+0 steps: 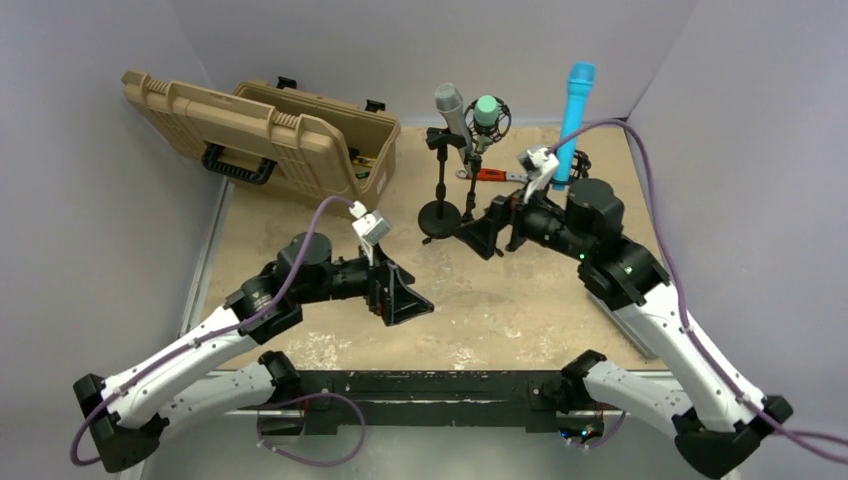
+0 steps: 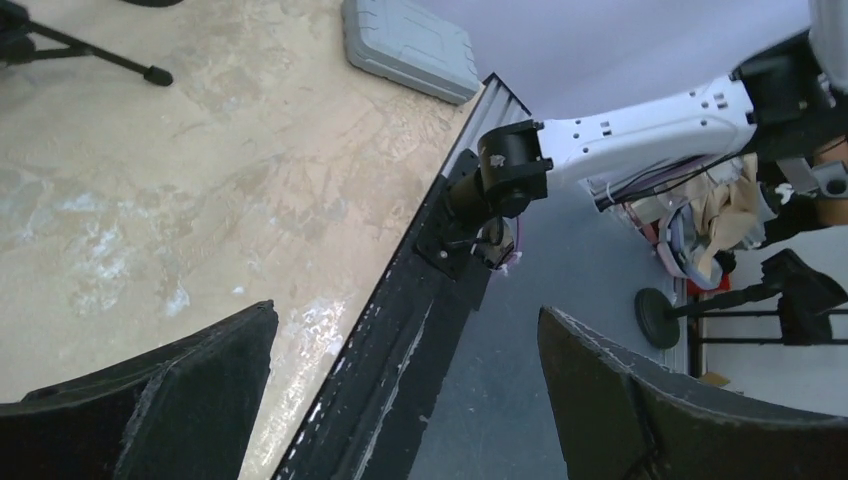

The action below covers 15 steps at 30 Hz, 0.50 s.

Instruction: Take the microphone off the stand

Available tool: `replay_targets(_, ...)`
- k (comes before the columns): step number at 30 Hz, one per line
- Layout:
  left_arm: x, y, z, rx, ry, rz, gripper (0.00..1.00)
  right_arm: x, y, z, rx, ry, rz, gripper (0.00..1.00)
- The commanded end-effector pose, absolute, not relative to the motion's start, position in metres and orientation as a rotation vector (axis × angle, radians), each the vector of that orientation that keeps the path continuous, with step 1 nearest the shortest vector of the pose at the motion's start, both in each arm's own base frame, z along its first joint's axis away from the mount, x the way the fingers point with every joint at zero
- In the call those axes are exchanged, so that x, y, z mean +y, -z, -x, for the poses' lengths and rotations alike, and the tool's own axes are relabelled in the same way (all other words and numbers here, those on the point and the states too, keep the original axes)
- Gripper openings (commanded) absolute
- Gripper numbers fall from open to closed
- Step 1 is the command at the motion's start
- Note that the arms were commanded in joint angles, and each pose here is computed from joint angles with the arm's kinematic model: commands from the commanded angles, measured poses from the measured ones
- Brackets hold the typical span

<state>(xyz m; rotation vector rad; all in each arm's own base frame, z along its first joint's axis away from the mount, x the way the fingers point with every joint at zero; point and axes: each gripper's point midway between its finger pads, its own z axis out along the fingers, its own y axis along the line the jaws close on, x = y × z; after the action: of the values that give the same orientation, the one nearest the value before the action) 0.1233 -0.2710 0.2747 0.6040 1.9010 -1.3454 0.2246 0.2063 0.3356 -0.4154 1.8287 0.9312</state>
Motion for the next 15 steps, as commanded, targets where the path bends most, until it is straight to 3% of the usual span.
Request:
replay_targets(1, -0.286, -0.319, -0.131, 1.727, 1.200, -0.718, 1.00, 0.224, -0.367, -0.243, 1.796, -0.789, 0.364, 0.99)
replay_targets(7, -0.259, -0.360, -0.147, 1.647, 0.990, -0.705, 1.00, 0.218, -0.379, -0.264, 1.780, -0.640, 0.262, 0.99)
replay_targets(15, -0.197, -0.440, -0.213, 1.538, 0.521, -0.419, 1.00, 0.170, -0.421, -0.316, 1.682, -0.289, -0.006, 0.97)
